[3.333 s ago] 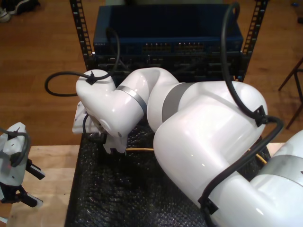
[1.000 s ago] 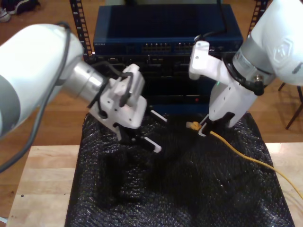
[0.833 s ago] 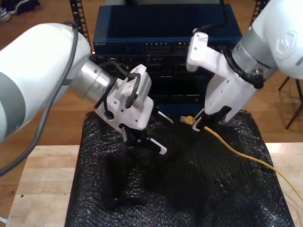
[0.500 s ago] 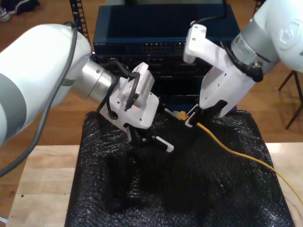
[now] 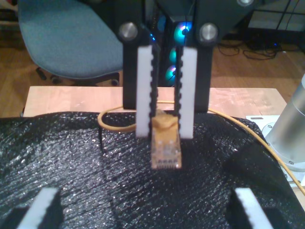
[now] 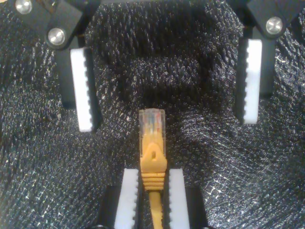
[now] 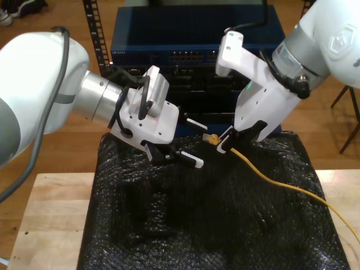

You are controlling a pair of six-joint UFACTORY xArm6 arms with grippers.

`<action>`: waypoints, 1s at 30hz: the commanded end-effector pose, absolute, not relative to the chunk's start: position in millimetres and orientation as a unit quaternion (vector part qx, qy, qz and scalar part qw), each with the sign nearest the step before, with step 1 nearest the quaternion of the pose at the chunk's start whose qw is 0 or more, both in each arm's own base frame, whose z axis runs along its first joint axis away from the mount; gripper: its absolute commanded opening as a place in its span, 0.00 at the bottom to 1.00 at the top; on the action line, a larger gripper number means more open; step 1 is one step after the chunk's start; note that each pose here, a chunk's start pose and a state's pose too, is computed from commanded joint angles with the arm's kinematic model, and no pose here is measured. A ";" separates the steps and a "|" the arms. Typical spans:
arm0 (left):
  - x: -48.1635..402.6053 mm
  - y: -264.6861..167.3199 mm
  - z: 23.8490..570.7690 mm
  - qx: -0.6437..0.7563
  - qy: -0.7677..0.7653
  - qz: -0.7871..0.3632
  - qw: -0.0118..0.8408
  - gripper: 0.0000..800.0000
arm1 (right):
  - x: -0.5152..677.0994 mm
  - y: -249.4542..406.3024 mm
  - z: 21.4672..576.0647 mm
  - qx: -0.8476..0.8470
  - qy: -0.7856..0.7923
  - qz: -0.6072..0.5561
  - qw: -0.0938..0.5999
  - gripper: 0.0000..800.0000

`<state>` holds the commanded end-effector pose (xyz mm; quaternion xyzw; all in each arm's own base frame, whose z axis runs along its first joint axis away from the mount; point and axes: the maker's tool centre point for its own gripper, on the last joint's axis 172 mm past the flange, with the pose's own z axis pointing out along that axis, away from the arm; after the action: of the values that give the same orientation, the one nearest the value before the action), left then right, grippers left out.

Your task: Grab the cable and plug it in

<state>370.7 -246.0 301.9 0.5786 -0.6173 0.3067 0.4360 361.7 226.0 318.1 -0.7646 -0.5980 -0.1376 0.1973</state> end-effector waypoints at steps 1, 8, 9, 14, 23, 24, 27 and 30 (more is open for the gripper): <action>370.1 -246.1 303.7 0.577 -0.618 0.308 0.435 0.94 | 362.0 226.3 318.4 -0.765 -0.598 -0.139 0.198 0.01; 359.7 -248.8 315.2 0.562 -0.626 0.307 0.446 0.89 | 362.8 226.4 315.3 -0.766 -0.597 -0.136 0.199 0.01; 357.7 -248.9 316.0 0.560 -0.626 0.306 0.449 0.89 | 362.9 226.4 314.7 -0.766 -0.597 -0.135 0.199 0.01; 356.1 -248.9 317.5 0.558 -0.626 0.304 0.452 0.83 | 362.6 226.3 313.4 -0.766 -0.596 -0.134 0.199 0.01; 357.2 -248.4 318.5 0.558 -0.626 0.306 0.451 0.62 | 363.3 225.8 313.5 -0.767 -0.595 -0.134 0.199 0.01; 358.5 -248.6 320.5 0.558 -0.626 0.307 0.450 0.59 | 363.3 225.8 313.5 -0.767 -0.595 -0.134 0.199 0.01; 359.6 -248.1 321.6 0.558 -0.626 0.308 0.449 0.56 | 363.3 226.1 313.7 -0.767 -0.595 -0.135 0.200 0.01; 363.5 -248.9 327.9 0.558 -0.619 0.318 0.452 0.52 | 362.6 225.9 312.3 -0.767 -0.595 -0.133 0.200 0.01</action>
<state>363.5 -248.9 327.9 0.5579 -0.6187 0.3184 0.4523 362.6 225.9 312.3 -0.7672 -0.5946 -0.1332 0.2002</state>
